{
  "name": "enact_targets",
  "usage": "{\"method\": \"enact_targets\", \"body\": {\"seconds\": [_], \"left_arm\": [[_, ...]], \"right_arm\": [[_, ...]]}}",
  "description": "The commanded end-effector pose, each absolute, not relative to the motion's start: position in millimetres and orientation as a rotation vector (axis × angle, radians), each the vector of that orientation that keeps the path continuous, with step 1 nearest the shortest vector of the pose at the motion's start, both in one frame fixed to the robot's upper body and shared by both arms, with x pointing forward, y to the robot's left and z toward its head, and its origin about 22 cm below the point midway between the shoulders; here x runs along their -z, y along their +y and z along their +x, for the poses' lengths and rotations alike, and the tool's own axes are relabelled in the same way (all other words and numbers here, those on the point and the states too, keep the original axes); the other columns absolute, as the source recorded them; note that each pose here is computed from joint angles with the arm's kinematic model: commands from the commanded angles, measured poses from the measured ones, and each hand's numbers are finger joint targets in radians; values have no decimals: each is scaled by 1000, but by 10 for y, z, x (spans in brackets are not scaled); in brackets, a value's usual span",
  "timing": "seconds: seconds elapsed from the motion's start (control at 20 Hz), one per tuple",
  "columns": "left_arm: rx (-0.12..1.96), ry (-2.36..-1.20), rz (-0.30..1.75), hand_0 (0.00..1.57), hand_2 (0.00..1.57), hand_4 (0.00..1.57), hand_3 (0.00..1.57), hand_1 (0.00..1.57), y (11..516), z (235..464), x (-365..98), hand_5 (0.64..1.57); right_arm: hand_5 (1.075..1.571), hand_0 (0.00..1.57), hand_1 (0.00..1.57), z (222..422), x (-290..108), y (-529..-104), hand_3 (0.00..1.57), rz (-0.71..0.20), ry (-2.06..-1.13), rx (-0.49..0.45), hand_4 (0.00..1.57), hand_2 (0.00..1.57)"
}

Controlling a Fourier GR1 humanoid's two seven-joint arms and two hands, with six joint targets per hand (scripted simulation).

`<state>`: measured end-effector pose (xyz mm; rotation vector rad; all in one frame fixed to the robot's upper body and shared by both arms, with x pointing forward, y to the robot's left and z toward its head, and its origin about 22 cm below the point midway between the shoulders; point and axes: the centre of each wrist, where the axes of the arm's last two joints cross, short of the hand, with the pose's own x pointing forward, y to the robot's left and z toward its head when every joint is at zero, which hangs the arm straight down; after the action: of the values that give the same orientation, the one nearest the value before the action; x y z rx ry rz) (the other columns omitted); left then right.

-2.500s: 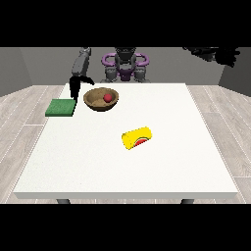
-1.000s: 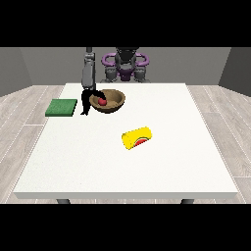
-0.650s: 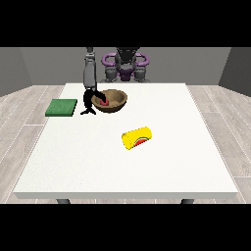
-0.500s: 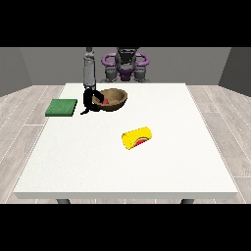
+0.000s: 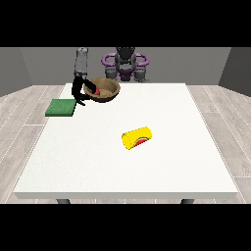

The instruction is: Pick the cup and pour the ball into the bowl, then pick the bowl and place it on the pad

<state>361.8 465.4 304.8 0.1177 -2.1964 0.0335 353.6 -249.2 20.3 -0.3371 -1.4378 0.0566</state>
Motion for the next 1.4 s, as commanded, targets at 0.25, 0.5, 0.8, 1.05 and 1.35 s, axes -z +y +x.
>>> {"method": "enact_targets", "body": {"seconds": [0.25, 0.5, 0.8, 1.05, 1.35], "left_arm": [[-83, -2252, 174, 0, 0, 0, 0, 0, 5247, 3197, -3140, 1542], [-75, -2245, 216, 0, 0, 0, 0, 0, 5015, 3398, -3015, 1535], [-51, -2283, 216, 0, 0, 0, 0, 0, 4843, 3404, -3243, 1531], [-45, -2335, 249, 0, 0, 0, 0, 0, 4811, 3348, -3294, 1534], [-23, -2396, 255, 0, 0, 202, 0, 0, 4863, 3118, -3722, 1532]], "right_arm": [[1492, 1571, 1571, 3741, -768, -2850, 1571, -340, -1430, -69, 1300, 1571], [1492, 1571, 1571, 3895, -988, -2808, 1571, -347, -1425, -85, 1300, 1571], [1533, 1571, 1571, 3828, -956, -3582, 1571, -452, -1465, -93, 1305, 1571], [1534, 1571, 1571, 3705, -993, -4112, 1174, -396, -1531, -12, 1287, 1571], [1551, 1571, 1571, 3689, -1143, -4420, 779, -403, -1559, 21, 1293, 1571]]}}
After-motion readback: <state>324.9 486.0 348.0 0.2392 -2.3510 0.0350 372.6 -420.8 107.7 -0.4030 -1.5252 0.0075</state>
